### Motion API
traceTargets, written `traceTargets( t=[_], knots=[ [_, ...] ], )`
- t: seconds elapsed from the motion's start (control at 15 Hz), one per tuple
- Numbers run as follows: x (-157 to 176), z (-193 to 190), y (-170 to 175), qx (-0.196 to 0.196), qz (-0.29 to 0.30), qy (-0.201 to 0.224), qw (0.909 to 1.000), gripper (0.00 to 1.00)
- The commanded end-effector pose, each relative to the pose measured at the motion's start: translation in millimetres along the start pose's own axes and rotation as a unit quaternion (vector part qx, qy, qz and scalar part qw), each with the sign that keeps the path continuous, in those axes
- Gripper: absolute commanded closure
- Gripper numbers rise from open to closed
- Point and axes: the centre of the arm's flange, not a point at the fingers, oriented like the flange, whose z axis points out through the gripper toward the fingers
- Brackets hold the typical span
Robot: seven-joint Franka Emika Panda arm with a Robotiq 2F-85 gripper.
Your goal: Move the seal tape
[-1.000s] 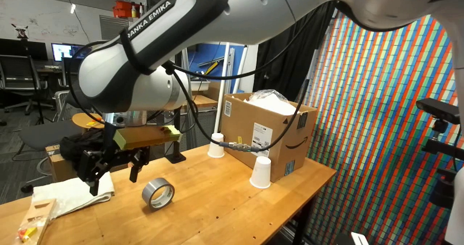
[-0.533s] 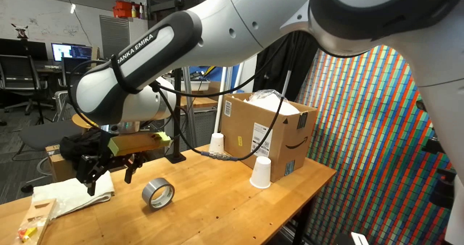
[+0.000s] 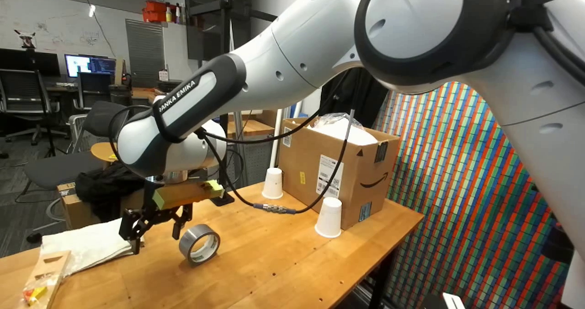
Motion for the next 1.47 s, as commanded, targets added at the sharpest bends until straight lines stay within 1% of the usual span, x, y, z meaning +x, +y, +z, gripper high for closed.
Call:
traceTargets(
  t=[0.0,0.33,0.6,0.87,1.4],
  knots=[
    [-2,0,19,0.003,0.003,0.008,1.0,0.0],
    [-10,-2,39,0.0,0.01,0.009,0.9999,0.0],
    [-15,-16,49,-0.006,0.008,0.017,0.9998,0.0],
    [-16,-26,40,-0.003,-0.006,0.018,0.9998,0.0],
    [-28,-1,8,0.015,-0.029,-0.006,0.9994,0.0]
  ],
)
